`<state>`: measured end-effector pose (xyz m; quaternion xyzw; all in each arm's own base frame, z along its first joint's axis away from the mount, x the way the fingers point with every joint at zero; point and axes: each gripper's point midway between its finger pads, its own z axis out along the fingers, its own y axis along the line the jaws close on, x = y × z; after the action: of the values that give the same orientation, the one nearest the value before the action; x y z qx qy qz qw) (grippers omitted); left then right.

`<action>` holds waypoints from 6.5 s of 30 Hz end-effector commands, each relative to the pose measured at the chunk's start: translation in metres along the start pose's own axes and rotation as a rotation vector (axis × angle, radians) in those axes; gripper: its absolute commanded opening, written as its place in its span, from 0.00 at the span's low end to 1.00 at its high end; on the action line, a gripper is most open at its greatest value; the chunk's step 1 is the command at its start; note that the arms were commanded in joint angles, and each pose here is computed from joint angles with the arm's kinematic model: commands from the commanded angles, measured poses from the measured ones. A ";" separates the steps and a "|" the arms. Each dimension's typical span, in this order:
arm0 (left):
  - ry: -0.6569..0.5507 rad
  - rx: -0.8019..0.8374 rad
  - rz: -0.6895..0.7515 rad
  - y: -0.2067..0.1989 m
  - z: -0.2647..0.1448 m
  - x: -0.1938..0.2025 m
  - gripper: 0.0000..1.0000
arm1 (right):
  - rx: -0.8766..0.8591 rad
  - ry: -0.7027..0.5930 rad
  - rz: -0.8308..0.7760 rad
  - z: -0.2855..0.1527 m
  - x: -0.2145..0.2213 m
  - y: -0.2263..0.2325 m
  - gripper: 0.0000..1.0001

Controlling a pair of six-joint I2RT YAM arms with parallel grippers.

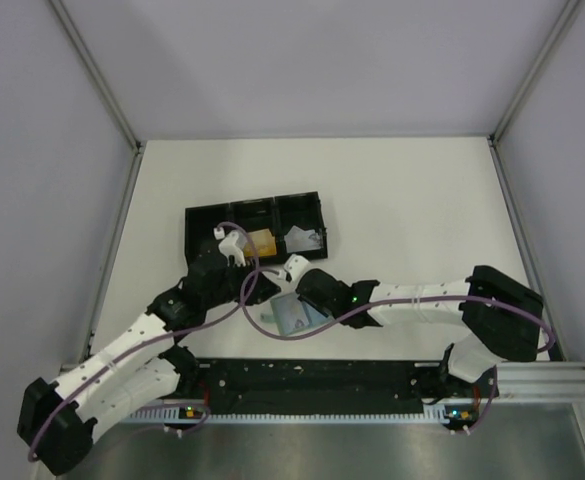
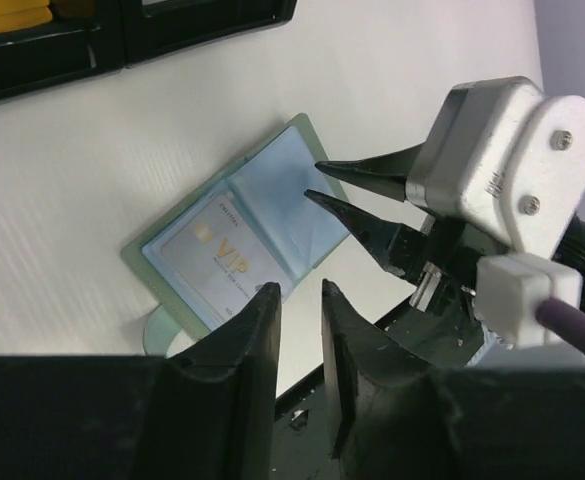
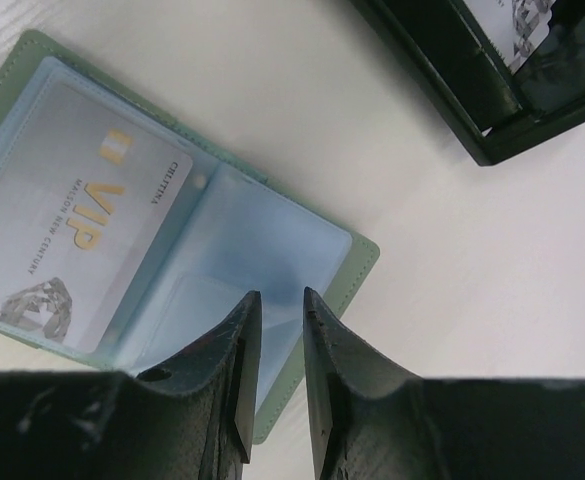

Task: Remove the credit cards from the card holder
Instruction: Remove the credit card from the card holder.

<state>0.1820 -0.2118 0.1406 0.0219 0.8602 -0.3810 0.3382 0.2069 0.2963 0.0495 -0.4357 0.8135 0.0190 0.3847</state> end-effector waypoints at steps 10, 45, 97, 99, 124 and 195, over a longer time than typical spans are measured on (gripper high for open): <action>0.114 0.006 -0.026 0.009 0.062 0.029 0.09 | -0.056 -0.133 0.109 -0.033 -0.036 -0.008 0.24; 0.246 -0.177 -0.026 0.064 0.058 0.086 0.00 | -0.718 -0.007 0.902 0.008 -0.024 0.049 0.31; 0.265 -0.246 -0.019 0.075 0.046 0.090 0.00 | -0.864 0.027 0.934 0.018 -0.018 0.061 0.21; 0.268 -0.248 -0.021 0.076 0.046 0.091 0.00 | -0.877 0.029 0.931 0.018 -0.019 0.064 0.22; 0.265 -0.388 0.055 0.086 0.042 0.091 0.00 | -0.865 -0.031 0.930 0.011 -0.021 0.047 0.00; 0.271 -0.309 0.000 0.075 0.059 0.098 0.00 | -0.862 -0.055 0.978 0.010 -0.016 0.023 0.00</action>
<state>0.1752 -0.2387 0.0277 0.0166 0.9278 -0.2810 0.2449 0.1918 0.3299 0.0300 -0.1116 0.8446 0.5110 0.1144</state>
